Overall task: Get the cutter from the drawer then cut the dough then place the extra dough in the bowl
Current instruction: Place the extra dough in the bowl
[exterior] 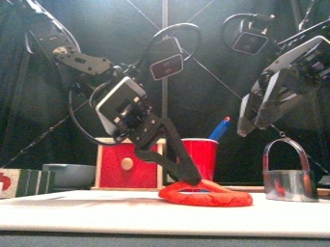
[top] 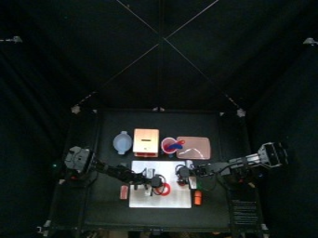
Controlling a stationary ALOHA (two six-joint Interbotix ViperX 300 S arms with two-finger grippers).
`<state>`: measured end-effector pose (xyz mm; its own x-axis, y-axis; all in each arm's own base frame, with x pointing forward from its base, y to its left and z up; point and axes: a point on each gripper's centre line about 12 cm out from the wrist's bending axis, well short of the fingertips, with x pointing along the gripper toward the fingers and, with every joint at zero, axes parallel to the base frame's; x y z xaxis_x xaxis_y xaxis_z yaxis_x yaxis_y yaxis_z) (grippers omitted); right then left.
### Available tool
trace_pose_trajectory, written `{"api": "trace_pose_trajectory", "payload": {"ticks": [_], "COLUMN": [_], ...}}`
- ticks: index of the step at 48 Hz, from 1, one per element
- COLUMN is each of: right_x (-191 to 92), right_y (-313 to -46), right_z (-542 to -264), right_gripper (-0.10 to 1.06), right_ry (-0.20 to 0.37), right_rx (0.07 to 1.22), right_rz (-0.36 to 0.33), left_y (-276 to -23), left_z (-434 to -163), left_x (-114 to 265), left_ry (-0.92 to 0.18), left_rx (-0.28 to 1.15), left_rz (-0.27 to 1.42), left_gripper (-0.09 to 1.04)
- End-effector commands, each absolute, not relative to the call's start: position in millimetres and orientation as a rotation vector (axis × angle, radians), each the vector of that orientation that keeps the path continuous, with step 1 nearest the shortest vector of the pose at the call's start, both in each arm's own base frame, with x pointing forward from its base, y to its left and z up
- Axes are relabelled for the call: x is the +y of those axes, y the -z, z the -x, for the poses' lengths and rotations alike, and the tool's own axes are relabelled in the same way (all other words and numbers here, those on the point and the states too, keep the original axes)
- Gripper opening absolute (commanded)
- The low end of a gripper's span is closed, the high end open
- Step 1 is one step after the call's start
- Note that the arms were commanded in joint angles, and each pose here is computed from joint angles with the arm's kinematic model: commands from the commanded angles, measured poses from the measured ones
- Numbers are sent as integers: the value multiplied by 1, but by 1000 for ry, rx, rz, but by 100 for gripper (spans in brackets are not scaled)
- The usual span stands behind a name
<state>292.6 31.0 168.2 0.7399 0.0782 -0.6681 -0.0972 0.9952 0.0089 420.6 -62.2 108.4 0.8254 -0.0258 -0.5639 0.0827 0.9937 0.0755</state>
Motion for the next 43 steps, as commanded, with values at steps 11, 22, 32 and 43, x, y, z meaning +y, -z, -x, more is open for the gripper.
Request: {"api": "trace_pose_trajectory", "payload": {"ticks": [11, 22, 32, 43], "right_x": [26, 21, 18, 18], "right_y": [-173, -171, -172, -172], "right_z": [-294, -293, -293, -293], "right_gripper": [85, 85, 85, 85], "right_ry": [-78, -69, -59, -56], "right_rx": [723, 731, 725, 724], "right_rz": [15, 33, 29, 20], "left_y": [-233, -278, -277, -260], "left_z": [-378, -314, -248, -201], "left_x": [19, 74, 93, 98], "left_ry": [-100, -286, -418, -521], "left_rx": [307, 180, 116, 87], "left_rz": [-132, -116, -78, 8], "left_gripper": [57, 76, 77, 77]}}
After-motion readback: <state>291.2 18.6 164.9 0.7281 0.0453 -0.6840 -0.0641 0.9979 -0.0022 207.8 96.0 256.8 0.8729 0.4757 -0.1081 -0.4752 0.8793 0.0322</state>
